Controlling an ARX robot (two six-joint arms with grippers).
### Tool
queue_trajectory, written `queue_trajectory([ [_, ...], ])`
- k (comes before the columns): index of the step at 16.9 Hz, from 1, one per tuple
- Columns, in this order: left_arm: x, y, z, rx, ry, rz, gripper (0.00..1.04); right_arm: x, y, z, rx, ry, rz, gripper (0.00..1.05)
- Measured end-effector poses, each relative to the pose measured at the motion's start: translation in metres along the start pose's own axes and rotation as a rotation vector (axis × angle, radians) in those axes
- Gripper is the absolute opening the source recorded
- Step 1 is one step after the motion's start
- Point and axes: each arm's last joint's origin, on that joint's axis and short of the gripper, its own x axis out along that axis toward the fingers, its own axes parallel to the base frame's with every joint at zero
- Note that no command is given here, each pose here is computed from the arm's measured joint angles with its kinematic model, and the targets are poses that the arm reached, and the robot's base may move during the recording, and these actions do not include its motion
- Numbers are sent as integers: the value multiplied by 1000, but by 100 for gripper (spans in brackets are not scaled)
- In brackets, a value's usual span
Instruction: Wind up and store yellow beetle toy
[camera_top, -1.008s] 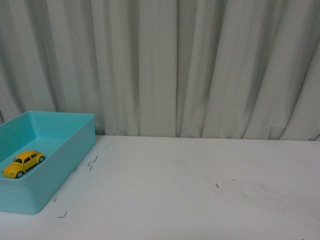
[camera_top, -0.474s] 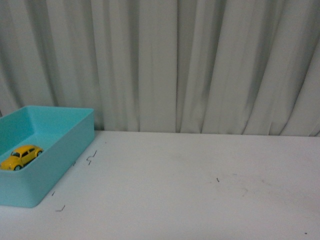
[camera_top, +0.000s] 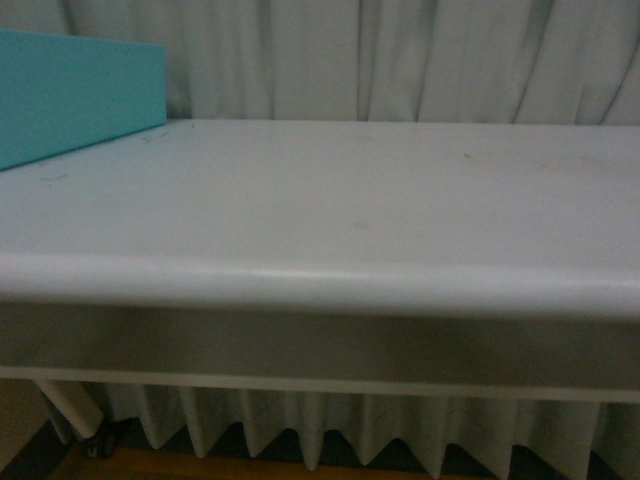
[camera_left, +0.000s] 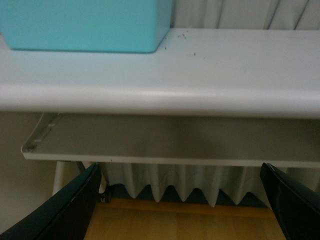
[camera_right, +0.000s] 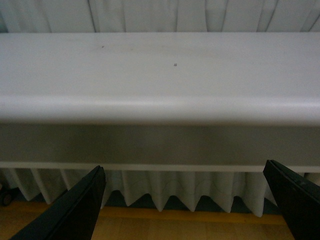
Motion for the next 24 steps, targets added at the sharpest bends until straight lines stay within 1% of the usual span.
queue_trajectory([
  [24, 0, 0, 0, 0, 3, 0, 98, 0, 0, 0, 0, 2, 0, 98],
])
